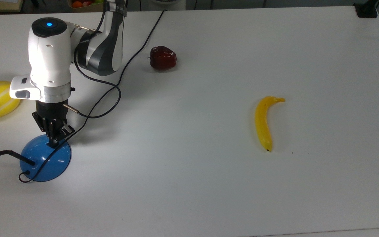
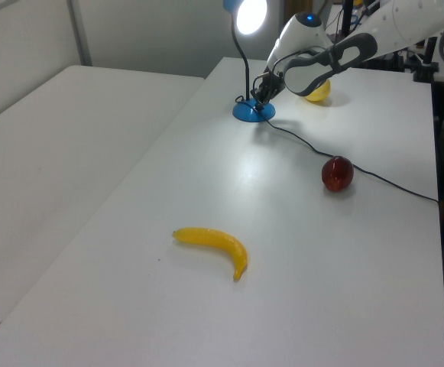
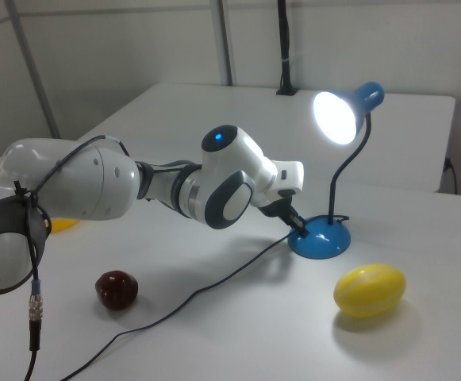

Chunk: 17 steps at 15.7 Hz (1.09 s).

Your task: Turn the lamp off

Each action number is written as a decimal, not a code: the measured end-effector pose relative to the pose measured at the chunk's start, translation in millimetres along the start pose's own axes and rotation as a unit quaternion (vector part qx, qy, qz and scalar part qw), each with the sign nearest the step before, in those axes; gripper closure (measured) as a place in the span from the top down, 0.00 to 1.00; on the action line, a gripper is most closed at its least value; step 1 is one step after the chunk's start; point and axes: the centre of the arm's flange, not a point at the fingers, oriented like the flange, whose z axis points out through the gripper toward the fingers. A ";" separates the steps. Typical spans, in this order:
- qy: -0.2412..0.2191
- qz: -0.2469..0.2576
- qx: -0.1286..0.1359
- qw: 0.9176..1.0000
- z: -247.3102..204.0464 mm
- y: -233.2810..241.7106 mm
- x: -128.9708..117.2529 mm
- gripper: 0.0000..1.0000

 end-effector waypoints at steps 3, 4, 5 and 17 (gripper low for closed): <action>-0.012 -0.004 -0.002 1.000 1.4 0.1 -5.5 0.01; -0.014 -0.006 -0.002 1.000 1.4 0.2 -6.8 0.01; -0.015 -0.007 -0.003 1.000 1.4 0.2 -7.6 0.01; -0.015 0.014 -0.008 1.000 -2.5 16.2 -4.4 0.01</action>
